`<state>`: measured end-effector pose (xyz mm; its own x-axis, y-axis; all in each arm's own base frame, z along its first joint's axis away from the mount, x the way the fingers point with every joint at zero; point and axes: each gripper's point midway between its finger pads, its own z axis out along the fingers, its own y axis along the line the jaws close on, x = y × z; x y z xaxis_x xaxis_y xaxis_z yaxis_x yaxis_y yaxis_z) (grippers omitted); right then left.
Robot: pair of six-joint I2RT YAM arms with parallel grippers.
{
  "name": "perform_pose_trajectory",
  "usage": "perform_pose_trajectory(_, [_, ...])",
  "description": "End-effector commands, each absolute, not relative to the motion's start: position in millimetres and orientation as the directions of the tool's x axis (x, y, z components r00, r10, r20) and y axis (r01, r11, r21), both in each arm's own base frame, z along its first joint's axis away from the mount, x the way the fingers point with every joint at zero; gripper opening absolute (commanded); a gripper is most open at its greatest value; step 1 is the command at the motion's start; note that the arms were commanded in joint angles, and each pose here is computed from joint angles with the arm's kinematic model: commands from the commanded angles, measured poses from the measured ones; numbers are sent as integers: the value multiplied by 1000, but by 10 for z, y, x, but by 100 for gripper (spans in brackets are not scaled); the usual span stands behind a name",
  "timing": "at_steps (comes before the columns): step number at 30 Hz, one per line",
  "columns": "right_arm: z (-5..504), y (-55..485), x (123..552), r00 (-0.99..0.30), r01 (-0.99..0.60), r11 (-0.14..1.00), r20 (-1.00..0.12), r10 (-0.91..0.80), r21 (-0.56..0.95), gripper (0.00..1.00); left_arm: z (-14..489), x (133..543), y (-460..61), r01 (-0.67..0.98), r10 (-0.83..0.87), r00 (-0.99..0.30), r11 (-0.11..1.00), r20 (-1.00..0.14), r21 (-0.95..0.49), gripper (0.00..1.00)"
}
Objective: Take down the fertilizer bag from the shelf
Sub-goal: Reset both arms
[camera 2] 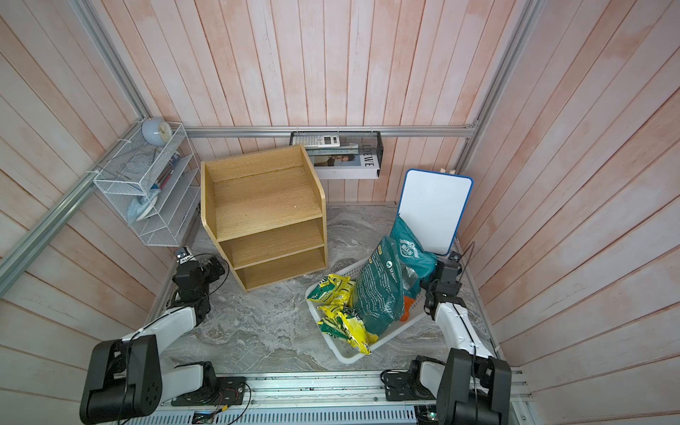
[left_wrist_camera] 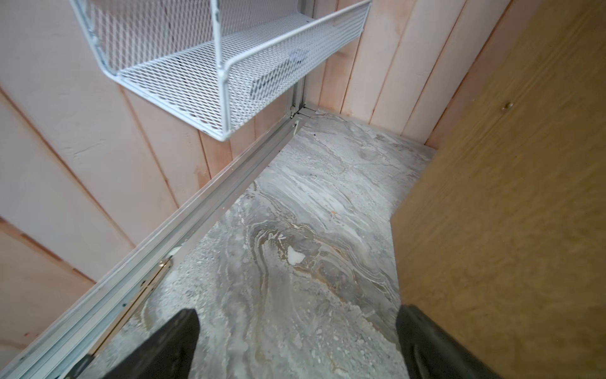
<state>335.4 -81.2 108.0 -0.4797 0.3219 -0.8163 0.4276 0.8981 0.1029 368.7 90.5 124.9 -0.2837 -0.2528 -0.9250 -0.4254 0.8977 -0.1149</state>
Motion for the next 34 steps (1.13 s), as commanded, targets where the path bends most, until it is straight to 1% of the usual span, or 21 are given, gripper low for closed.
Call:
perform_pose_trajectory(1, [1082,-454,3647,-422,277,955,-880,218,103,81,1318,3867,736,-325,-234,-199,932,-952,-161,100])
perform_pose_trajectory(3, [1079,-331,3780,-373,226,968,-908,189,109,81,1262,3955,625,-278,-200,-218,951,-955,-136,100])
perform_pose_trajectory(4, [1094,-238,3844,-382,183,980,-913,141,75,82,1228,3988,526,-246,-174,-262,963,-949,-109,100])
perform_pose_trajectory(5, [1098,-165,3893,-412,162,987,-908,72,5,83,1190,4008,434,-213,-128,-275,975,-953,-69,100])
perform_pose_trajectory(7, [1113,27,3957,-428,72,989,-900,-84,-126,85,1091,4001,266,-160,-56,-263,987,-963,-14,100])
perform_pose_trajectory(8, [1046,15,3970,-446,85,985,-890,-95,-148,86,1133,3987,258,-178,-35,-225,984,-974,5,100])
perform_pose_trajectory(9, [1024,-38,3973,-442,120,980,-892,-89,-157,87,1122,3969,273,-196,-40,-246,980,-969,10,100])
perform_pose_trajectory(10, [1011,-114,3961,-423,172,976,-905,-51,-136,89,1105,3965,290,-211,-44,-259,978,-965,12,100])
perform_pose_trajectory(11, [1003,-161,3943,-395,193,976,-919,-19,-103,90,1129,3976,294,-213,-43,-234,977,-971,8,100])
perform_pose_trajectory(12, [930,-213,3893,-388,214,974,-921,13,-76,94,1119,3974,305,-219,-44,-234,976,-971,9,100])
perform_pose_trajectory(13, [931,-230,3884,-350,226,972,-936,23,-60,98,1111,3970,307,-222,-48,-248,975,-967,8,100])
perform_pose_trajectory(15, [974,-163,3937,-293,190,980,-956,-4,-63,98,1125,3980,311,-224,-48,-234,975,-971,5,100])
perform_pose_trajectory(18, [939,-182,3928,-353,195,978,-936,-4,-78,98,1118,3976,313,-226,-48,-237,974,-970,7,100])
perform_pose_trajectory(20, [935,-181,3911,-341,194,978,-940,-2,-73,98,1121,3974,313,-225,-47,-238,974,-970,8,100])
perform_pose_trajectory(23, [970,-176,3905,-290,200,978,-957,-1,-62,98,1115,3972,313,-225,-47,-239,974,-970,8,100])
perform_pose_trajectory(34, [932,-169,3946,-320,166,985,-947,22,-33,98,1111,3970,310,-224,-47,-241,975,-969,9,100])
